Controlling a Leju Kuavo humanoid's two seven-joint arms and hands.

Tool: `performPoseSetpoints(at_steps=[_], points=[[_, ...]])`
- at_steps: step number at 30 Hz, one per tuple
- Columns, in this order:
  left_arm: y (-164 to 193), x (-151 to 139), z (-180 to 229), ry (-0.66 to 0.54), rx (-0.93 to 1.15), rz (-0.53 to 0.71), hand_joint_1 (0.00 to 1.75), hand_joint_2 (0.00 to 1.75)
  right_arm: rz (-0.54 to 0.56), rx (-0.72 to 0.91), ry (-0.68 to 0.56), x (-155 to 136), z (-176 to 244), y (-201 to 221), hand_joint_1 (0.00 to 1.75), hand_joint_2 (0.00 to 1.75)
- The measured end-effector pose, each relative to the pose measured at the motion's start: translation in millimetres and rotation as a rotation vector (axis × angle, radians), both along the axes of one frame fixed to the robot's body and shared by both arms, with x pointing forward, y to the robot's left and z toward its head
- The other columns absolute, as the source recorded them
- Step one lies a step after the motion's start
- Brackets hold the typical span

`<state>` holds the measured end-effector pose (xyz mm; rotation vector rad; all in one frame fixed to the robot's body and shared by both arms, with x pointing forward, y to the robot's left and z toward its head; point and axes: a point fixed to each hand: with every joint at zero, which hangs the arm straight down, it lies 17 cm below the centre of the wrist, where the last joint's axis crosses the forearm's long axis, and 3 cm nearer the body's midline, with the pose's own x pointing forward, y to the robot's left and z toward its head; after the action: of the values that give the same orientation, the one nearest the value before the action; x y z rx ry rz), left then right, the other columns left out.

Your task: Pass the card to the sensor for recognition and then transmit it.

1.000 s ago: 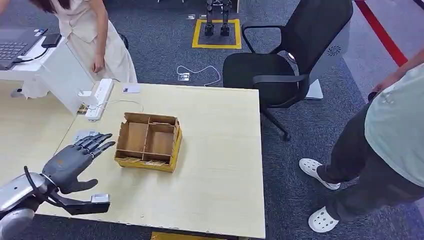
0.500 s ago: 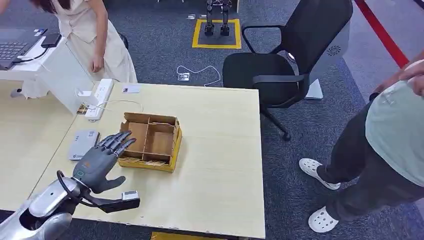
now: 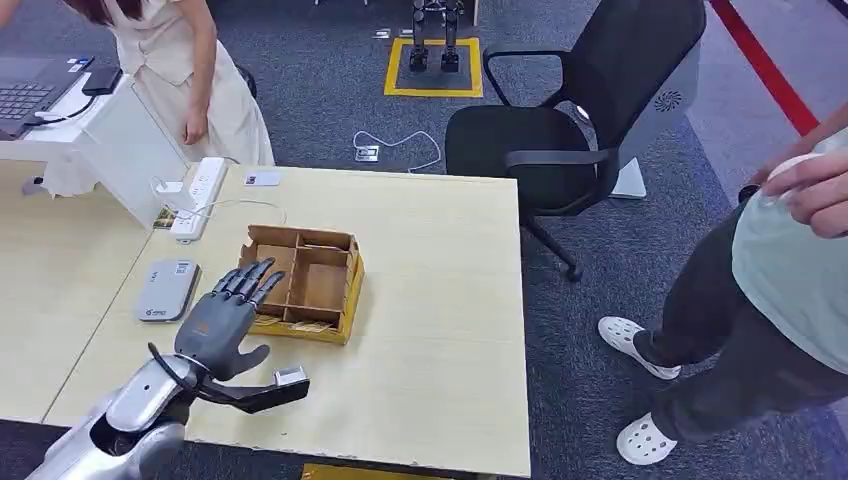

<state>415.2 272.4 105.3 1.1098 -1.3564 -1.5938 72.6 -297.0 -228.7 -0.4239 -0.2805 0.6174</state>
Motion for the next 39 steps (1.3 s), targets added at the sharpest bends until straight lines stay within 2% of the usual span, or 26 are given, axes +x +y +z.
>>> performPoseSetpoints(at_steps=[22, 39], points=[[1.9, 5.7, -17.5, 0.013, 0.009, 0.05, 0.0, 1.75, -0.015, 0.009, -0.015, 5.1, 0.0, 0.3, 0.0, 0.0], [27.7, 21.2, 1.3, -0.045, 0.031, 0.125, 0.0, 1.75, -0.029, 0.0, 0.002, -0.7, -0.4, -2.8, 0.0, 0.0]])
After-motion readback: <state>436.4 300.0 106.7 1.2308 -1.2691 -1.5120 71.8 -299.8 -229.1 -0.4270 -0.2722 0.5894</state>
